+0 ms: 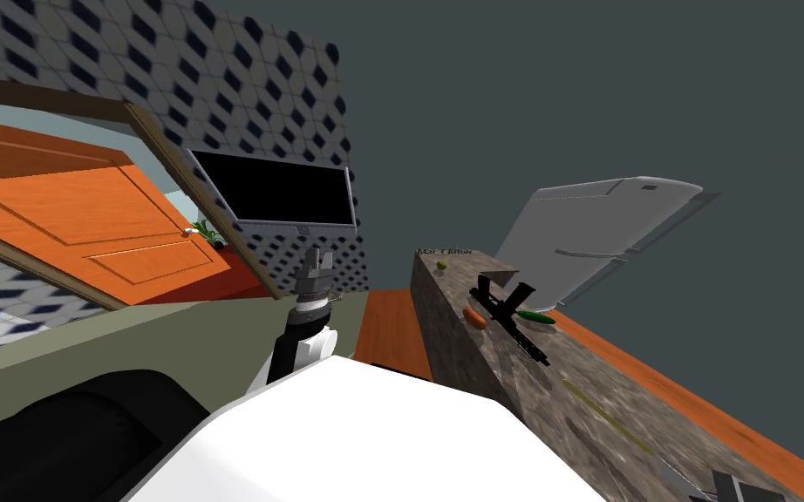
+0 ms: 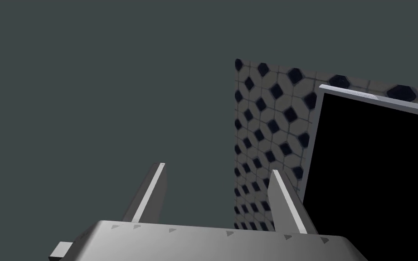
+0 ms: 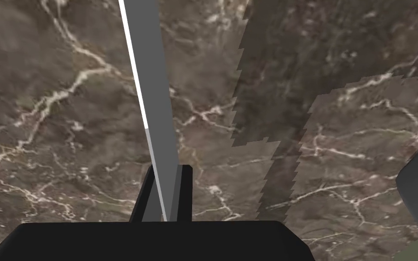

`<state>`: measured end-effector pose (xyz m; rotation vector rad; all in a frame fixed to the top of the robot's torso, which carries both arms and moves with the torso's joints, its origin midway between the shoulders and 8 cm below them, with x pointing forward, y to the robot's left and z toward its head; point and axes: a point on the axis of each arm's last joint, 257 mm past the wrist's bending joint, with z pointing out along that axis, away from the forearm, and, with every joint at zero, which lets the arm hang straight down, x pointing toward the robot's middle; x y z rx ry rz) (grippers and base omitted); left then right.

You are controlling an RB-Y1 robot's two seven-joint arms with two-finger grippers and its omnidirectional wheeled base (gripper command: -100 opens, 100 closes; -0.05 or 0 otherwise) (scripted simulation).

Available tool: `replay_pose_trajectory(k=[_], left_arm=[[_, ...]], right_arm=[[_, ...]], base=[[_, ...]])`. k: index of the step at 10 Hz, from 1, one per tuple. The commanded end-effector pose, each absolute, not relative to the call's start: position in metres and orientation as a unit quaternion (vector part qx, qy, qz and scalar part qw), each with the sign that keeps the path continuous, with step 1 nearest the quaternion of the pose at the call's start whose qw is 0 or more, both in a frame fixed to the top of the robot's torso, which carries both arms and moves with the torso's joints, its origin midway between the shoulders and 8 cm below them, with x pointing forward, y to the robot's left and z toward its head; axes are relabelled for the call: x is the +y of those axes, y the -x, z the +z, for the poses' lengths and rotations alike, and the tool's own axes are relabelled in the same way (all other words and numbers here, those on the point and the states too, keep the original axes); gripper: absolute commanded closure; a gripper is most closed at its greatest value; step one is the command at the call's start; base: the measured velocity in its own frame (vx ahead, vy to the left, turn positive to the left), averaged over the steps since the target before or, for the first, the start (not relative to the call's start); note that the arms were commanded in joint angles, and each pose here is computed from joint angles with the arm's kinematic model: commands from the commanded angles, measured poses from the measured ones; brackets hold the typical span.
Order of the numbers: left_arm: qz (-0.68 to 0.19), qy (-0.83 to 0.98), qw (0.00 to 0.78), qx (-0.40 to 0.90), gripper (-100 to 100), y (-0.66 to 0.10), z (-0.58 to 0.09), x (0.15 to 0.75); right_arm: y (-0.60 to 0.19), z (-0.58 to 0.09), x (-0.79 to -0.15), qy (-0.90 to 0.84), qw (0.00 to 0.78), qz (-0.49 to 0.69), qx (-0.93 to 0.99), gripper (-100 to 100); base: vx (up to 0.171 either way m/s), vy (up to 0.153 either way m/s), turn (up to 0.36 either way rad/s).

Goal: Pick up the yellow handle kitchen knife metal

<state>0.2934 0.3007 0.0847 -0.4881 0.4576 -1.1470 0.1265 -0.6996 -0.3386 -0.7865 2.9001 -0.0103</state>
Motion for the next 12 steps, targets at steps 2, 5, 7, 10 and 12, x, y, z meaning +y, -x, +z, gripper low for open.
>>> replay_pose_trajectory(k=[2,5,7,10,12], left_arm=[[-0.532,0.227,0.788,0.212,0,-0.293,0.085,0.301],[-0.532,0.227,0.788,0.212,0,-0.293,0.085,0.301],[-0.532,0.227,0.788,0.212,0,-0.293,0.085,0.301],[-0.532,0.227,0.788,0.212,0,-0.293,0.085,0.301],[-0.532,0.227,0.788,0.212,0,-0.293,0.085,0.301]], right_arm=[[-0.144,-0.327,-0.700,0.289,0.079,-0.015,0.954,100],[-0.126,-0.336,-0.694,0.265,0.073,0.001,0.961,100],[-0.103,-0.343,-0.694,0.265,0.046,0.009,0.963,100],[-0.119,-0.332,-0.694,0.272,0.068,-0.001,0.960,100],[-0.098,-0.337,-0.693,0.264,0.048,0.006,0.963,100]], base=[[0.033,0.001,-0.167],[0.061,0.001,-0.042],[-0.003,0.000,0.001],[0.086,0.005,-0.169],[0.006,0.004,0.029]])
